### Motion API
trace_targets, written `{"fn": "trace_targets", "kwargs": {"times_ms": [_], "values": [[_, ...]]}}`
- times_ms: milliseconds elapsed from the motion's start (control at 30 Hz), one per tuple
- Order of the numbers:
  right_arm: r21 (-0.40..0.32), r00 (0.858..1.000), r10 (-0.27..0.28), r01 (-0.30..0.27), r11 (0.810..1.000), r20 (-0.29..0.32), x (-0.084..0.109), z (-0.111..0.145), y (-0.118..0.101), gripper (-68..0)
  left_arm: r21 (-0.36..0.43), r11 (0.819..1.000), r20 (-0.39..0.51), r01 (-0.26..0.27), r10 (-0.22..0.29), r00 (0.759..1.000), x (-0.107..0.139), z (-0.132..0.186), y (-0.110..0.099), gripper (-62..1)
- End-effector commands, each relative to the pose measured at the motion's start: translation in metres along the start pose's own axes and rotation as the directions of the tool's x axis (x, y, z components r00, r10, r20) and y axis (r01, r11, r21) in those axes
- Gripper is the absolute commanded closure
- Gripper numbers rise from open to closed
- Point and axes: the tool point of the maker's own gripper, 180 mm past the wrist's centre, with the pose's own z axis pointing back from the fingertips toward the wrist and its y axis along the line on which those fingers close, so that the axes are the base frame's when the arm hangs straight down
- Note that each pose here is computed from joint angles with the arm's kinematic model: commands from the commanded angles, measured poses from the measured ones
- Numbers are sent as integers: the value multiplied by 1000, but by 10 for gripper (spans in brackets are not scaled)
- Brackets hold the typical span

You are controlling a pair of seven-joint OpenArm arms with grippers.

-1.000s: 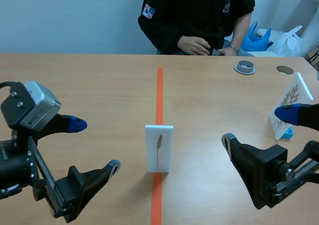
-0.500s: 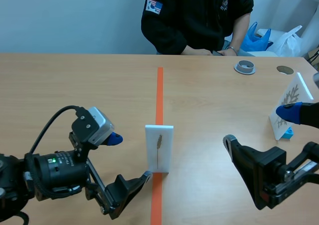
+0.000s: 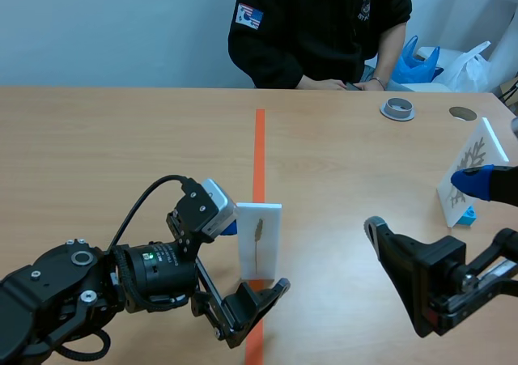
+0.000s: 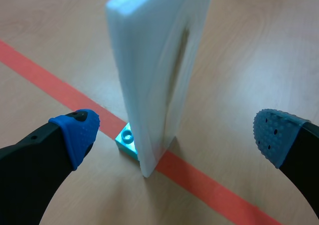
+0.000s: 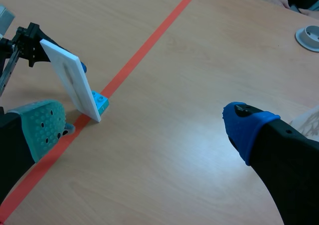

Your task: Sort the leaf by its shape. The table is split by an orange tape line. A compound leaf with several leaflets goes to the left side, a simple leaf with one blade goes to the right side. Return to the home posture when a red brick is placed on the table.

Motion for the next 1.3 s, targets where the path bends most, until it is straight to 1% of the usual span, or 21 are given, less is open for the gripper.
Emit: {"fn": "trace_targets", "kwargs": {"times_ms": [0, 100, 267, 333, 400, 733, 867, 933, 967, 1133, 1200, 1267], "values": [[-8, 999, 13, -13, 1000, 30, 8, -1, -4, -679, 5, 1000, 48, 3, -4, 999, 15, -1, 3, -623], [-8, 999, 15, -15, 1000, 29, 8, -1, -4, -679, 5, 1000, 65, 3, -3, 998, 18, -2, 3, -623], [-8, 999, 15, -15, 1000, 29, 8, -1, -4, -679, 5, 1000, 65, 2, -3, 998, 18, -2, 3, -620], [-8, 999, 15, -15, 1000, 29, 8, -1, -4, -679, 5, 1000, 64, 2, -3, 998, 18, -2, 3, -518], [-8, 999, 15, -15, 1000, 29, 8, -1, -4, -679, 1, 1000, 64, 3, -3, 998, 18, -2, 1, -449], [-7, 999, 15, -15, 1000, 29, 8, -1, -4, -679, 2, 1000, 68, 2, -2, 998, 19, -2, 2, -185], [-7, 999, 15, -15, 1000, 29, 8, -1, -4, -679, 2, 1000, 68, 2, -2, 998, 19, -2, 2, -105], [-7, 999, 15, -15, 1000, 29, 8, -1, -4, -679, 2, 1000, 68, 2, -2, 998, 19, -2, 2, -49], [-7, 999, 15, -15, 1000, 29, 8, -1, -4, -679, 2, 1000, 68, 2, -2, 998, 19, -2, 2, -41], [-8, 999, 15, -15, 1000, 30, 8, -1, -4, -679, 0, 1000, 71, 2, -2, 997, 21, -2, 1, -42], [-8, 999, 16, -16, 1000, 32, 8, -1, -4, -679, 0, 1000, 66, 5, -5, 998, 27, -2, 2, -42], [-8, 999, 16, -16, 1000, 32, 9, -1, -4, -679, 0, 1000, 73, 8, -8, 997, 39, -1, 2, -42]]}}
